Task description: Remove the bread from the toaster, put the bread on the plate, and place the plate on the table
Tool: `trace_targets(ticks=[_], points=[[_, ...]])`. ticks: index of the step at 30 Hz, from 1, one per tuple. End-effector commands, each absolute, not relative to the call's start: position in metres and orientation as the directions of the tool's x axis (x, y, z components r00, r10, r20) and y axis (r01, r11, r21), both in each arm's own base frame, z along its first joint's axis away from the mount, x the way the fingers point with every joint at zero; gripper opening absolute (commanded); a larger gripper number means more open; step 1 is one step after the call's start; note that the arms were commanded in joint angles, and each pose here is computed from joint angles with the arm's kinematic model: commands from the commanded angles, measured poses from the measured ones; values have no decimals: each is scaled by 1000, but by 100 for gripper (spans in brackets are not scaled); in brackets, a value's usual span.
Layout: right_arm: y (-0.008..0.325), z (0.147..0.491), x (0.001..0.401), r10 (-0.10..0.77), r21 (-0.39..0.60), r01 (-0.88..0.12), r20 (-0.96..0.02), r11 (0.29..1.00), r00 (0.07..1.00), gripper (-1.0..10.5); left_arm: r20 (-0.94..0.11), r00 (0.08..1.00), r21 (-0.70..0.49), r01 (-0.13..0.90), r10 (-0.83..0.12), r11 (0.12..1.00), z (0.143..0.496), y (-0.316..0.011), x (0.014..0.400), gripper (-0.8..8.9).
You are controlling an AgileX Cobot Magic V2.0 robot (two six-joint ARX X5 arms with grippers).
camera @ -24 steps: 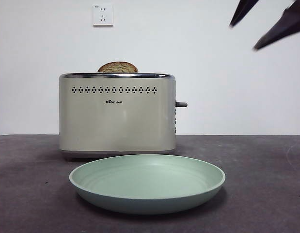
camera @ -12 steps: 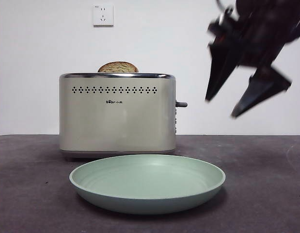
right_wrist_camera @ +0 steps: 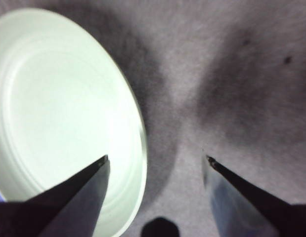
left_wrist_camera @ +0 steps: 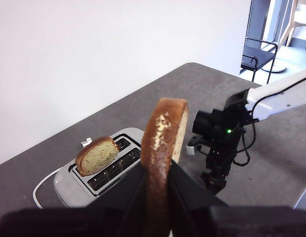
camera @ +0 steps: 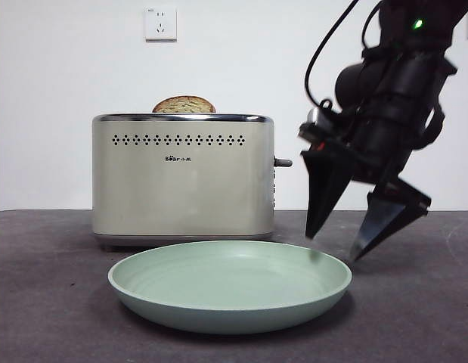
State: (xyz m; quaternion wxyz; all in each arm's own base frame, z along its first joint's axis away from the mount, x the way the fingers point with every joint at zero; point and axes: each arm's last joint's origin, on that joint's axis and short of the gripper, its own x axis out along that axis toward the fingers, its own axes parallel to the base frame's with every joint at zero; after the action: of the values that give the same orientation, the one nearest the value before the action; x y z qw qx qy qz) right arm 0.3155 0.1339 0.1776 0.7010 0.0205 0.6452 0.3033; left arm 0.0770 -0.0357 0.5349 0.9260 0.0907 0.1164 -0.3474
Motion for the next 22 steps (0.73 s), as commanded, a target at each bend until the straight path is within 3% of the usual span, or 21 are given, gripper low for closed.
trace_targets(ticks=[1,16,19,22], points=[[140,170,316,448,421,-420,-893,804,-37,312,-272,740,87,656,-615,750,536,-35,75,-8],[155,168,312,447,412,-460,-894,786,-38,308,-286,738,82,655,-612,751,534,-35,75,-8],[155,168,312,446,412,-460,-894,787,-38,214,-288,737,82,655,-612,751,534,-35,75,-8],[155,167,312,445,412,-459,-895,787,-40,219,-290,736,80,655,-611,751,534,-35,75,-8]])
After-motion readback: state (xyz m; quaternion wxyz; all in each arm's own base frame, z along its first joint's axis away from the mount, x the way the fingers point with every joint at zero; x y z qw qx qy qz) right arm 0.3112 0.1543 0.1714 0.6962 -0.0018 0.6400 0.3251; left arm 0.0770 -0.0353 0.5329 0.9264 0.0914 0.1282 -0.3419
